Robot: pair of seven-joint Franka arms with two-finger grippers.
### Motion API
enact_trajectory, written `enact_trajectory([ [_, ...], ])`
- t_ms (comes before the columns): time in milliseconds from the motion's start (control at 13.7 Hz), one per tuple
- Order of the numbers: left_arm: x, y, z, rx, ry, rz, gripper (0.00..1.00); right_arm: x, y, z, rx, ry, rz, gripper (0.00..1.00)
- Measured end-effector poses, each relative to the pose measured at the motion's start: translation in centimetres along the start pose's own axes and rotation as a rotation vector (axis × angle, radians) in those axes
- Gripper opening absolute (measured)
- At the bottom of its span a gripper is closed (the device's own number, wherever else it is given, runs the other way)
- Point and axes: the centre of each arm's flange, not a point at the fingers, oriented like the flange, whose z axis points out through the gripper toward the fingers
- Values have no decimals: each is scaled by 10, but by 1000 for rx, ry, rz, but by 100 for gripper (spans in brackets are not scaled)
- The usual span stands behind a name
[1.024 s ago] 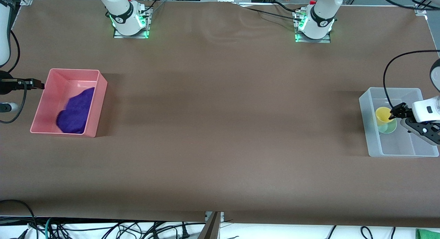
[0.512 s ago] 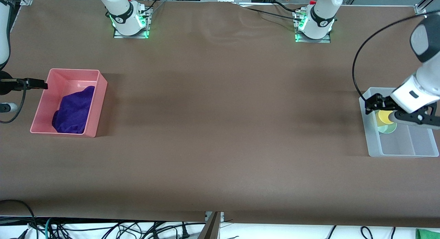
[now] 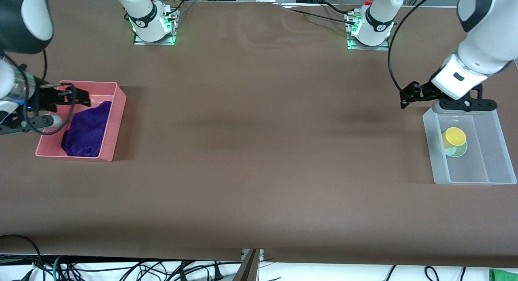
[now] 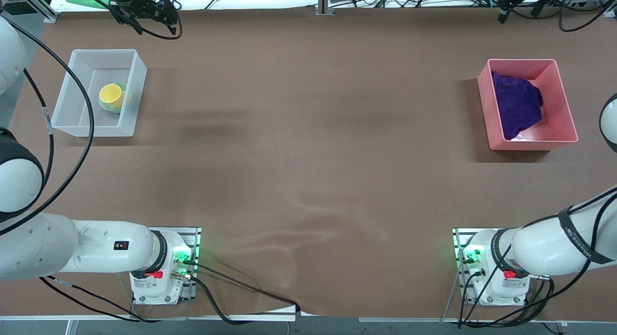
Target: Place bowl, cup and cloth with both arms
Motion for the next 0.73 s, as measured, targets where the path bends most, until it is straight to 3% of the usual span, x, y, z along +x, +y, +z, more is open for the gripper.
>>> enact_trajectory([
  [220, -3, -3, -8, 5, -56, -5, 100, -15, 3, -36, -6, 106, 18, 100],
  [366, -1, 0, -18, 6, -73, 1, 100, -31, 20, -57, -4, 149, 46, 100],
  [732, 6, 13, -28, 11, -73, 30, 100, -41, 26, -46, 6, 106, 58, 100],
])
